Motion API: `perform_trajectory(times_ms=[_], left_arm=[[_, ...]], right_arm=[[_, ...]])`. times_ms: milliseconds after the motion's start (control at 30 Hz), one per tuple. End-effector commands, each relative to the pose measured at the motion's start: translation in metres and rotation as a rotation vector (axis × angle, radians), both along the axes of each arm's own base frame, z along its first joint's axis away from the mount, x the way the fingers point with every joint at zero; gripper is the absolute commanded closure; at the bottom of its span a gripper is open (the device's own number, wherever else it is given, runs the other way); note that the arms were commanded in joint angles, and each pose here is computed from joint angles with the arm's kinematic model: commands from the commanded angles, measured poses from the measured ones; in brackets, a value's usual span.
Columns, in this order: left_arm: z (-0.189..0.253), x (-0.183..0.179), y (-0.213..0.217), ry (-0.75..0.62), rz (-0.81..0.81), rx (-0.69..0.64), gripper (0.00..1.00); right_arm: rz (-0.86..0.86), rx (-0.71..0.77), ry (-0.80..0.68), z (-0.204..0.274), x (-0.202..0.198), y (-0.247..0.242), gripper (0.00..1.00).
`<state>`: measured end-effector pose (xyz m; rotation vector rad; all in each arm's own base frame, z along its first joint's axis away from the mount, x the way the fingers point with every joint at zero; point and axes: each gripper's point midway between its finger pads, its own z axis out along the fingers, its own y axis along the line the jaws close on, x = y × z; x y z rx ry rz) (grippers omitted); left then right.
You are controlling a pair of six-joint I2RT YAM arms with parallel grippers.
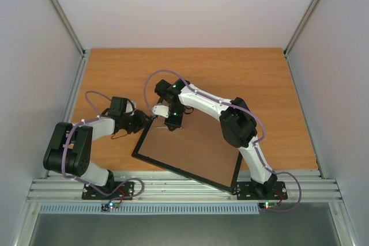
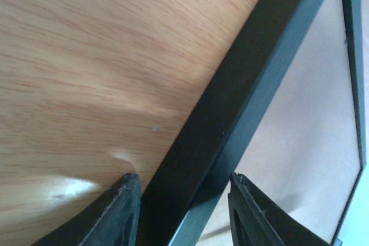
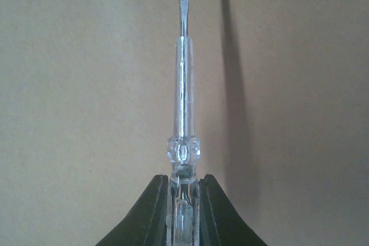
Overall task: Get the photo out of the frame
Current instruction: Release the photo frame item from the photo frame.
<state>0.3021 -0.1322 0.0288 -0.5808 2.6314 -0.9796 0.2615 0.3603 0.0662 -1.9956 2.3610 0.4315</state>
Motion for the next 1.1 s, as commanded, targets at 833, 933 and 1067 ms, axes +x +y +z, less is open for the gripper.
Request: perform_trajectory(times_ms=[833, 933, 1067], left_arm=[[-0.015, -0.034, 0.024, 0.057, 0.072, 0.037, 0.66], [-0.015, -0.036, 0.022, 0.058, 0.065, 0.029, 0.66], [-0.016, -0.038, 0.02, 0.06, 0.063, 0.017, 0.67]], right_arm=[[-0.085, -0.071, 0.149, -0.019, -0.019, 0.02, 0.99], [-0.077, -0.079, 0.151, -0.02, -0.023, 0.021, 0.99], [-0.078, -0.089, 0.151, -0.024, -0.024, 0.023, 0.99]])
